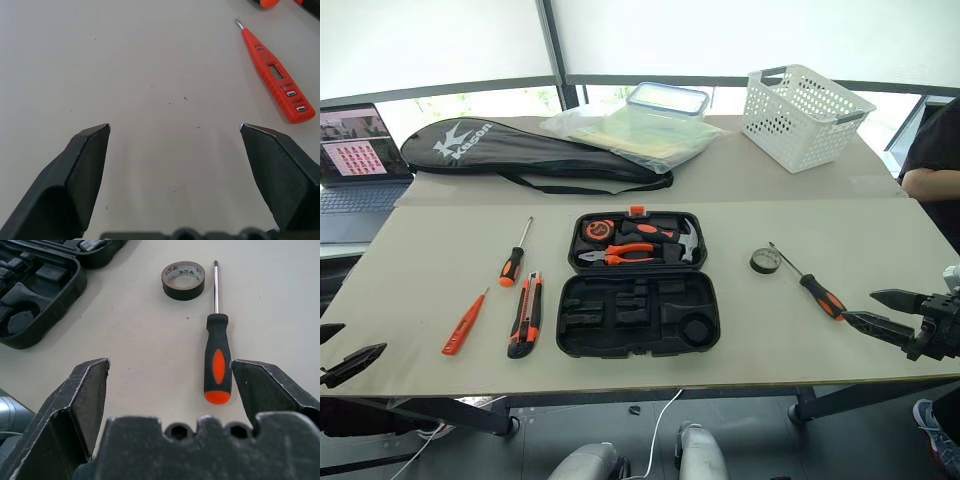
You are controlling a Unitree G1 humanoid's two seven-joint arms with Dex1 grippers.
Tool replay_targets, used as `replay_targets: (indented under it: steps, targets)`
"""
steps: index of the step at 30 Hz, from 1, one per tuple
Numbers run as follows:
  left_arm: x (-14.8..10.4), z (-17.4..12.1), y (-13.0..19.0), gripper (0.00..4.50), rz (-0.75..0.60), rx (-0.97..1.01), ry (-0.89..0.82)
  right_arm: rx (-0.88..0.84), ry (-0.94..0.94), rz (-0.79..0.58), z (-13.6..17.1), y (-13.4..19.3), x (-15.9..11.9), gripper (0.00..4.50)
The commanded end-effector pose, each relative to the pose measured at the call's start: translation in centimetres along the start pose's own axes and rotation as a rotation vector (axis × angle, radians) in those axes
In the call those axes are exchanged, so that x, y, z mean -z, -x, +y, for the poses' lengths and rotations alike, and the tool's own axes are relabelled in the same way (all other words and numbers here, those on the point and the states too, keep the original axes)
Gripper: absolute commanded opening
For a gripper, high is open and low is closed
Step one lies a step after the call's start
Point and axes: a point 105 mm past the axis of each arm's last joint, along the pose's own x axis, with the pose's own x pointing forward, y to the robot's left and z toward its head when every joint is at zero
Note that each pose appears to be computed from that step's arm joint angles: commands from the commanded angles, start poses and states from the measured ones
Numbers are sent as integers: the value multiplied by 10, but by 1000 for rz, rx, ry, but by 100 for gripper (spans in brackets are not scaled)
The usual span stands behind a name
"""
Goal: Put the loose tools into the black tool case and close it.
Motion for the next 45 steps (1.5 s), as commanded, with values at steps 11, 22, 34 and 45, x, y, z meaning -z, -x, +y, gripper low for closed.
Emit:
replay_targets:
  steps: [11, 22, 34, 45]
  targets:
    - [-61, -19, -50, 446, -70, -50, 37, -55, 168, -191, 28, -26, -81, 448]
    - [-106, -65, -139, 446, 38, 40, 172, -350, 397, -240, 123, -80, -111, 448]
    - [-97, -68, -199, 333, 155, 17, 91, -543, 456, -311, 179, -115, -112, 450]
    - [-142, -63, -193, 83, -79, 50, -64, -537, 488, -305, 185, -119, -108, 450]
